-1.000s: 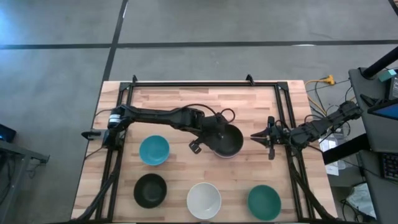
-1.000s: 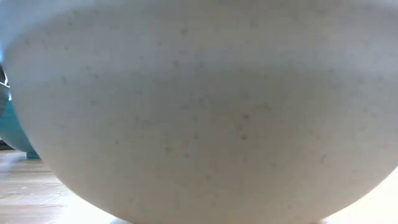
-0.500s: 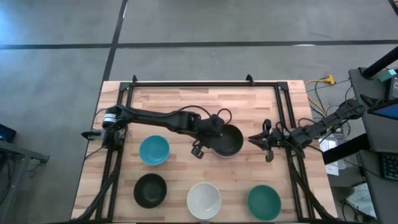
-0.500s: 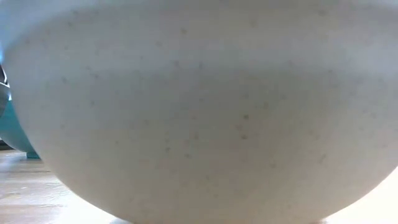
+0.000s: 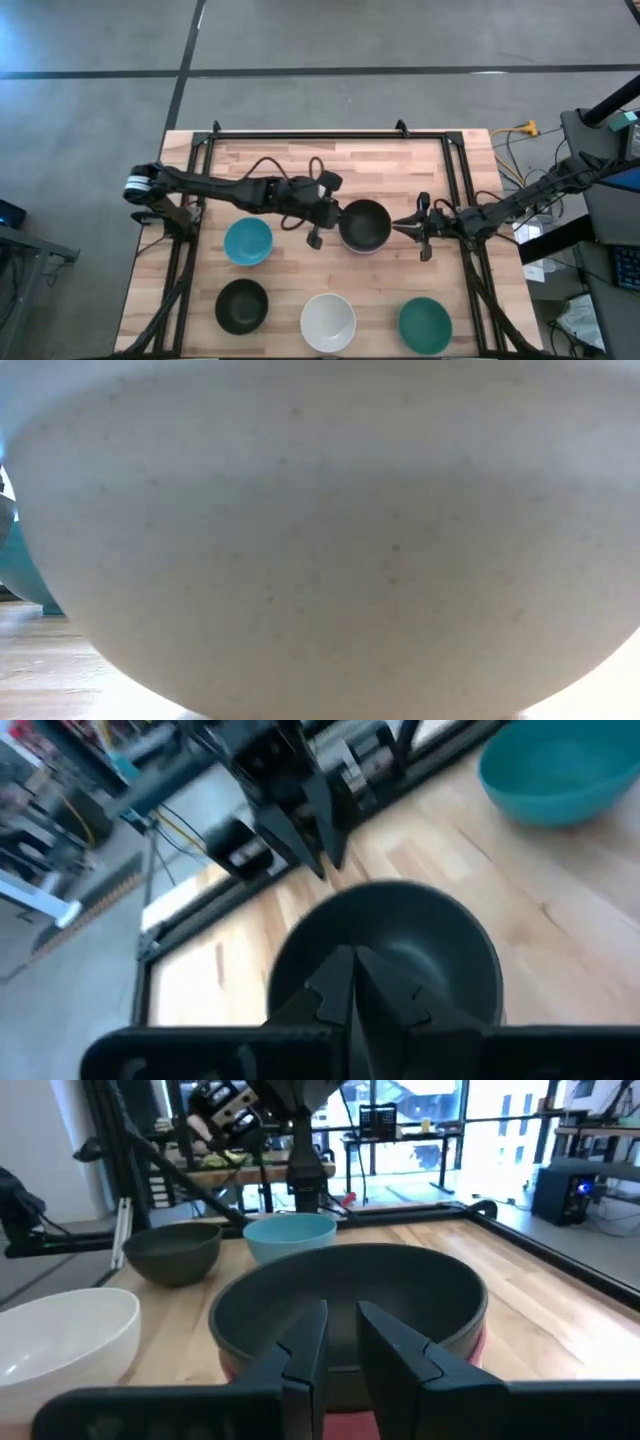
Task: Nest bowls inside each other
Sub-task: Stack the top black bowl on the pink bowl
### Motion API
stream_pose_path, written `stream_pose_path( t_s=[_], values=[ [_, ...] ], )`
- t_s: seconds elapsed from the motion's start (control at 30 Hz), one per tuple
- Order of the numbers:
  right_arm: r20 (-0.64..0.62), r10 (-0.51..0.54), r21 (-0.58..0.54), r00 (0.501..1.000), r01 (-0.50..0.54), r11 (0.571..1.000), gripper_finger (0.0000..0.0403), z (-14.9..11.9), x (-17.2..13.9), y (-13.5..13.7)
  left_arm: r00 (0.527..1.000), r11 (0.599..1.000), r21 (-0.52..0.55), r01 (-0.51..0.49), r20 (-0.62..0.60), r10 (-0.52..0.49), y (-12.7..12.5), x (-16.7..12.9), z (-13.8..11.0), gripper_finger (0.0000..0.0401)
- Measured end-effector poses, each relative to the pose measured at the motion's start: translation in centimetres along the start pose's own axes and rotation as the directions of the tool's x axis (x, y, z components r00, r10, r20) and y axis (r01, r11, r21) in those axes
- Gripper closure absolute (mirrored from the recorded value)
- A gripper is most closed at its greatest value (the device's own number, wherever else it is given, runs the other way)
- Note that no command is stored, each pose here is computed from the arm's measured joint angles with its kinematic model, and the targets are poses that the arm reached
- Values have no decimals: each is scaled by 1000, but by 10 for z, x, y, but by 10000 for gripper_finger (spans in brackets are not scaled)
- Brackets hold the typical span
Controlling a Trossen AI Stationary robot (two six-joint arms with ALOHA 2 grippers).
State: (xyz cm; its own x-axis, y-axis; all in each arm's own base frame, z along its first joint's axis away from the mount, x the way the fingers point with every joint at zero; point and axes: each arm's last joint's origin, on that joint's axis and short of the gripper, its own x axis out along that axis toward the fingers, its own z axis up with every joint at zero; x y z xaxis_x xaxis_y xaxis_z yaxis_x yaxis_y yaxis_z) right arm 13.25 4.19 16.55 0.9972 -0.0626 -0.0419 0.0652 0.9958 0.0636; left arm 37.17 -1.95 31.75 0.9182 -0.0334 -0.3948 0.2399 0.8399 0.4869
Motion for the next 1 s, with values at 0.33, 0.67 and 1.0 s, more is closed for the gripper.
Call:
stream_pose_path(
  t_s=[0.33, 0.67, 1.0],
  values=[
    [-102, -32, -26, 994, 30, 999, 351, 0, 20, -1, 1000, 998, -50, -29, 2, 29, -12, -2, -22, 401],
    [-121, -50, -57, 991, 43, 997, 351, 9, 33, 2, 1000, 994, -102, -26, -8, 25, -15, -1, -27, 401],
    [-100, -49, -73, 994, 41, 996, 351, 14, 33, 2, 999, 983, -183, -30, -23, 26, -19, 13, -39, 401]
  ],
)
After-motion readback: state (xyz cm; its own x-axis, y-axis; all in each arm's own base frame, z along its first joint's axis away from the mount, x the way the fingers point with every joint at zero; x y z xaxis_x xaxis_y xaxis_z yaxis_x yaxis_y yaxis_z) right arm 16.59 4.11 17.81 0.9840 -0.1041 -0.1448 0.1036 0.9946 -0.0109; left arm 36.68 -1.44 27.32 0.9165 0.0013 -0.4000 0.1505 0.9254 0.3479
